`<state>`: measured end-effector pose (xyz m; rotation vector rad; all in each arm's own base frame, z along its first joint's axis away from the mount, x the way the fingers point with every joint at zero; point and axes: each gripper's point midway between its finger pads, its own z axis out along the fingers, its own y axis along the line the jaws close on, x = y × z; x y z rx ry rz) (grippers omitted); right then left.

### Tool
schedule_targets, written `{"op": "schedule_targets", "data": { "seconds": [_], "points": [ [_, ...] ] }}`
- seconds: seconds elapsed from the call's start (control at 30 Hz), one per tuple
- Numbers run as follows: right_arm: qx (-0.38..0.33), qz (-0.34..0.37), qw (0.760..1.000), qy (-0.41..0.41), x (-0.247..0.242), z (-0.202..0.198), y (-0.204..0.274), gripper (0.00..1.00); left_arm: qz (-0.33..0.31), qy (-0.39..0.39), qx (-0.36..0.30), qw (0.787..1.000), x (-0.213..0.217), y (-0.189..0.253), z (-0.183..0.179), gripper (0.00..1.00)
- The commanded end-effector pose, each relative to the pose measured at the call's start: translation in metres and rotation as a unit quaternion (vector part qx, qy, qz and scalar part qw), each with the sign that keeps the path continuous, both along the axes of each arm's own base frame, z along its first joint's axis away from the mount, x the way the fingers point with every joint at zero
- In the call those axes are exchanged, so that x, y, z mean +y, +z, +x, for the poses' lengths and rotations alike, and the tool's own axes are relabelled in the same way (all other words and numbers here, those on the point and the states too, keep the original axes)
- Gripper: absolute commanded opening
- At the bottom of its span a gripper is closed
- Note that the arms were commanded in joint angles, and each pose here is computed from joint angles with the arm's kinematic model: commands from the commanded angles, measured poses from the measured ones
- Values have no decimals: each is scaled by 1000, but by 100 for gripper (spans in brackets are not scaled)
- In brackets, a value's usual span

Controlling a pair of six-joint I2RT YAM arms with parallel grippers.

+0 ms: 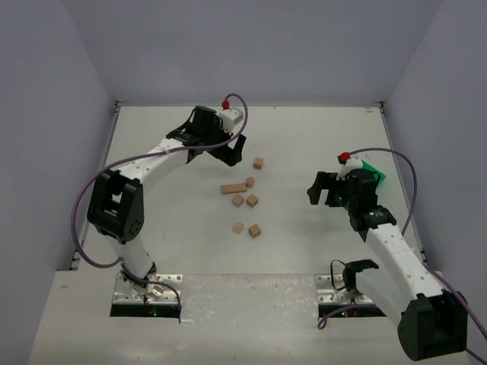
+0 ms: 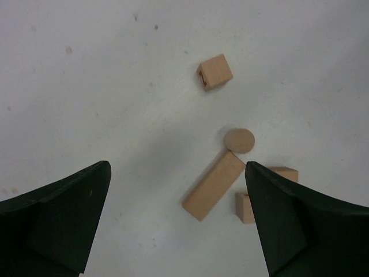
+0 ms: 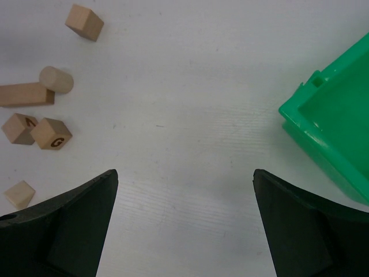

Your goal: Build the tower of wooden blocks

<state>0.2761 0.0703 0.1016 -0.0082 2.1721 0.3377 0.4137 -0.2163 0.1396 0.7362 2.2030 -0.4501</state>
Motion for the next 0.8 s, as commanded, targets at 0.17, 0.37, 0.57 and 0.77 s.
{"op": "schedule_targets", "data": {
  "seconds": [0.17,0.37,0.57,0.77],
  "points": [
    [-41,5,998,-46,-12,7,20,99,121,-265,-25,956,-38,-16,26,100],
    [-42,3,996,-75,-19,13,20,99,120,-207,-98,966,-34,27,25,100],
    [-32,8,996,-77,-17,17,14,99,67,-216,-91,970,-47,29,-22,100],
    [-16,-3,996,-88,-21,20,11,99,13,-207,-56,977,-75,22,-32,100]
  ]
}}
